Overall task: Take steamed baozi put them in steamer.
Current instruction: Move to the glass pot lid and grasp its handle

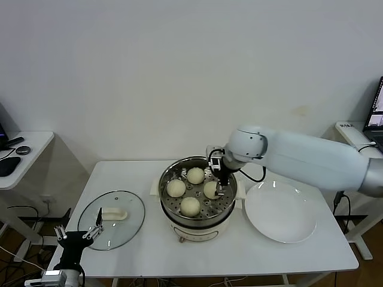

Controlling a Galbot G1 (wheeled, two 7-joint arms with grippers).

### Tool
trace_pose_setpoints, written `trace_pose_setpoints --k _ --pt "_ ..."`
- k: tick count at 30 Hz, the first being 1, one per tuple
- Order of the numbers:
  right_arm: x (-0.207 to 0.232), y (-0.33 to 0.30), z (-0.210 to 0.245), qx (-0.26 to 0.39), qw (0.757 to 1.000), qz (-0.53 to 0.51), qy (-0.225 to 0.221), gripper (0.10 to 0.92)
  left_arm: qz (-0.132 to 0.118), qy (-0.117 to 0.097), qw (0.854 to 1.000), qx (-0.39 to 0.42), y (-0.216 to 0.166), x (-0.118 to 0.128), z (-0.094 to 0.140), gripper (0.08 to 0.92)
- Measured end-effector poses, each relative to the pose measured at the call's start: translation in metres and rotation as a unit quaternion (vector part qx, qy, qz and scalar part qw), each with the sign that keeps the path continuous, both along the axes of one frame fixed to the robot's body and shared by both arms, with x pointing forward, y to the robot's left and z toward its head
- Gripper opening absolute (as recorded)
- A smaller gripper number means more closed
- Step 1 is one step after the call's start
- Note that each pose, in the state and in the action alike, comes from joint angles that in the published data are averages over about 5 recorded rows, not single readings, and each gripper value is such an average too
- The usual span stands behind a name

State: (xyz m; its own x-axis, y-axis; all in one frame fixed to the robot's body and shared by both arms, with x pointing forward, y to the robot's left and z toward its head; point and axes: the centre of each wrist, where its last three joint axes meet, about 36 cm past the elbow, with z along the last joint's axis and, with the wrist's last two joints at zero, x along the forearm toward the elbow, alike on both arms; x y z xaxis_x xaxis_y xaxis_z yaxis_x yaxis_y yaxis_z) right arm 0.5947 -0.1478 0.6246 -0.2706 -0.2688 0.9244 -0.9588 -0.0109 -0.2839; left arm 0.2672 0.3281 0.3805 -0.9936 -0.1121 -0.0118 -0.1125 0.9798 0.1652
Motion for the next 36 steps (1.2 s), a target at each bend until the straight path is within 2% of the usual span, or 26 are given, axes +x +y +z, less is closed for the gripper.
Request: trace_pose_setpoints --k 7,13,18,26,31,36 --pt "-0.030 -0.041 0.001 0.086 0.993 -0.041 -0.064 0.823 0.000 -0.006 1.000 -0.007 0.000 0.002 0.000 0.823" --pt "-0.066 -0.080 -0.021 0.202 0.965 -0.086 -0.146 0.823 -0.001 -0.015 1.000 -0.016 -0.003 0.003 0.001 0.823" --pt "-0.089 -0.099 -0.044 0.307 0.919 -0.100 -0.226 0.823 -0.003 -0.017 1.000 -0.025 -0.009 0.002 -0.003 0.823" --pt "-0.124 -0.127 -0.110 0.453 0.819 -0.132 -0.326 0.823 -0.009 -0.028 0.999 -0.027 -0.019 0.004 -0.004 0.823" --pt "-0.166 -0.153 -0.167 0.498 0.766 -0.186 -0.361 0.823 -0.011 -0.031 0.999 -0.013 -0.024 0.005 -0.005 0.823" --pt "-0.226 -0.181 -0.221 0.504 0.728 -0.266 -0.382 0.823 -0.006 -0.025 0.999 0.038 -0.026 0.005 -0.011 0.823"
